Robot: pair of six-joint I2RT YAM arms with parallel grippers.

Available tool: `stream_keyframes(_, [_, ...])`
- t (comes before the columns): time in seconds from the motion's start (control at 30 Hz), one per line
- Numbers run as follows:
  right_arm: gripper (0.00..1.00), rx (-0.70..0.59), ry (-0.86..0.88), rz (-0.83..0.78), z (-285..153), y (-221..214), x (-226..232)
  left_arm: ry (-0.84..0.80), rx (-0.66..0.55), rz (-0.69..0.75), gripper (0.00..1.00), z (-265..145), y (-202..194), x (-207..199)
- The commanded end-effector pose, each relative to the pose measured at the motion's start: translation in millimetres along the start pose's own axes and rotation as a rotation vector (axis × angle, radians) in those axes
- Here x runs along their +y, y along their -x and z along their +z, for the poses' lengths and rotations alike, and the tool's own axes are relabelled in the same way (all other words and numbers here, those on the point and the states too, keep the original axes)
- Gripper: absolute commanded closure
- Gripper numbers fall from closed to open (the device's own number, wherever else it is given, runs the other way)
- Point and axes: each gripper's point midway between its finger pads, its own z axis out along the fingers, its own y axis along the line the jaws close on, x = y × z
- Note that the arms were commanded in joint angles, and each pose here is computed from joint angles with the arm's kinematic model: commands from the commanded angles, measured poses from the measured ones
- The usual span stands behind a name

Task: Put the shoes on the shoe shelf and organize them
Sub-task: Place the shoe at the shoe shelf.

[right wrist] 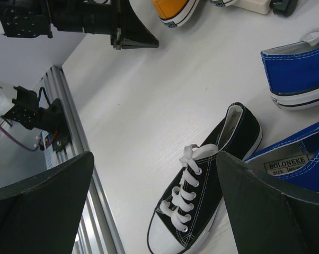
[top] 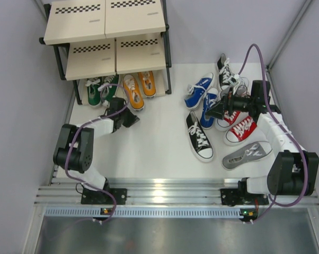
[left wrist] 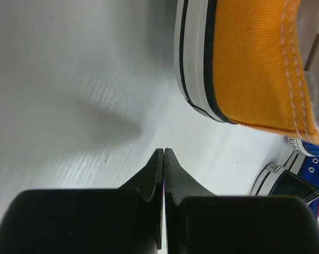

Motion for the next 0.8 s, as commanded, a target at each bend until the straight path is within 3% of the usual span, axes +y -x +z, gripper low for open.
stream_keyframes(0.0, [0.01,-0.028,0.006,-0.066,-3.6,11.6,1.1,-0.079,-0.002,-0.033,0.99,15.3,7.0,-31.0])
stream_keyframes(0.27, [0.01,-0.029,0.001,-0.075,-5.5,11.6,3.2,-0.043,-0.066,-0.063,0.94,38.5,31.3,-39.5])
stream_keyframes(0.77, [0.01,-0.029,-0.002,-0.066,-6.0,13.4,-0.9,0.026,-0.141,-0.06,0.9,35.9,83.5,-21.6])
